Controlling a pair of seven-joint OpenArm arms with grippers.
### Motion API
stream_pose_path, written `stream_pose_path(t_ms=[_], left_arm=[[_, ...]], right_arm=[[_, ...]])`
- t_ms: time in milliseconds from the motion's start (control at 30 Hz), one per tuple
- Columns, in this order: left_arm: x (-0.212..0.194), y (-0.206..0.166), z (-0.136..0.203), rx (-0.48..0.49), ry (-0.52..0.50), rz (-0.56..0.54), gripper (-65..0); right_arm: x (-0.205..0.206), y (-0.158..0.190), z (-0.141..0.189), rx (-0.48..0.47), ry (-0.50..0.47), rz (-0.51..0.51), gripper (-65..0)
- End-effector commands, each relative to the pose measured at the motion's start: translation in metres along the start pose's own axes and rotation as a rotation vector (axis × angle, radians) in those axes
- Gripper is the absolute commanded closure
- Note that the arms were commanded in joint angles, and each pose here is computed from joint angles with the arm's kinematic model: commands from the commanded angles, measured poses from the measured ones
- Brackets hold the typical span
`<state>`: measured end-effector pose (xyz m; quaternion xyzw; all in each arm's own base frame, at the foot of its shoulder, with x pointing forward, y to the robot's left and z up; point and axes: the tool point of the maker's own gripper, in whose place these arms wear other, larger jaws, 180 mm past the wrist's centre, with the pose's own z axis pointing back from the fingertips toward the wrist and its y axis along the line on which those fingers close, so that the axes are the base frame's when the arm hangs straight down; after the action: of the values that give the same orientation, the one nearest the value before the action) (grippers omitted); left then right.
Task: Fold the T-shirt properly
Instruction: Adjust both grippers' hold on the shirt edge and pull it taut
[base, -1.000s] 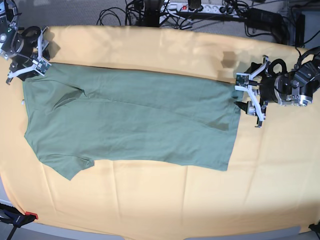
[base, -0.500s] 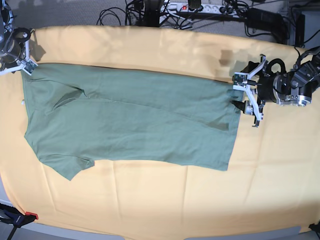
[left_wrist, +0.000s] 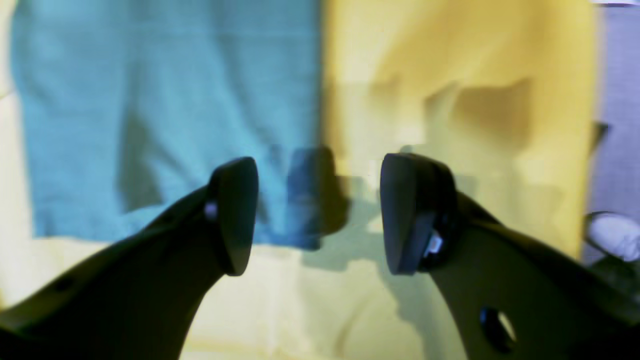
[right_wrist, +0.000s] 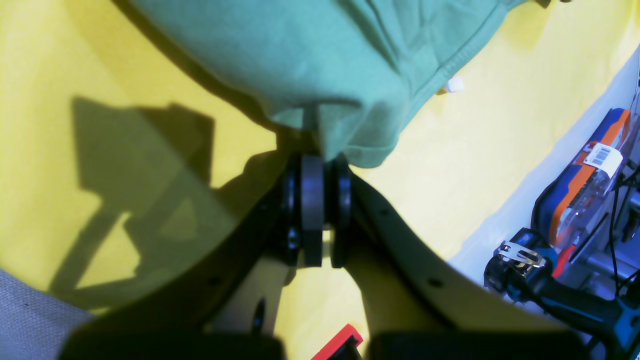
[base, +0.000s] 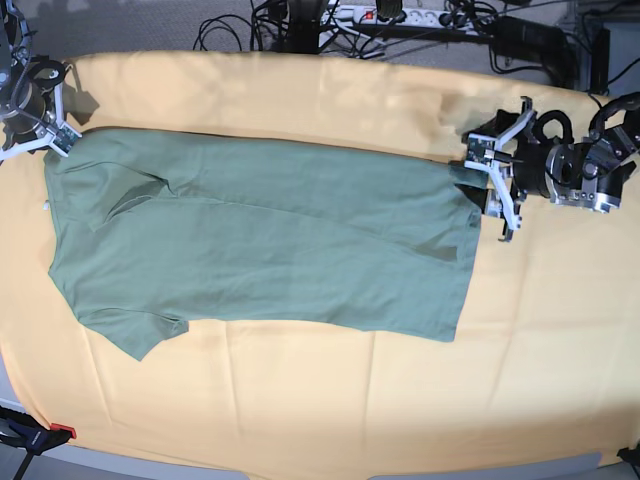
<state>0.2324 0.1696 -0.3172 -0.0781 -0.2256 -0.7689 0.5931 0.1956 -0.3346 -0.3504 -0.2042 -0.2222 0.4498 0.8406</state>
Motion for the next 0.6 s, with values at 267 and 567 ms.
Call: stream_pose_path(t_ms=[267, 567], left_arm=[[-0.017, 0.013, 0.008, 0.049, 0.082, -0.064, -39.0], [-0.031, 0.023, -0.012, 0.053, 0.083, 0.004, -39.0]], right_arm=[[0.005, -0.019, 0.004, -0.064, -0.015, -0.004, 0.0], [0.003, -0.018, 0.004, -0.063, -0.005, -0.006, 0.0]])
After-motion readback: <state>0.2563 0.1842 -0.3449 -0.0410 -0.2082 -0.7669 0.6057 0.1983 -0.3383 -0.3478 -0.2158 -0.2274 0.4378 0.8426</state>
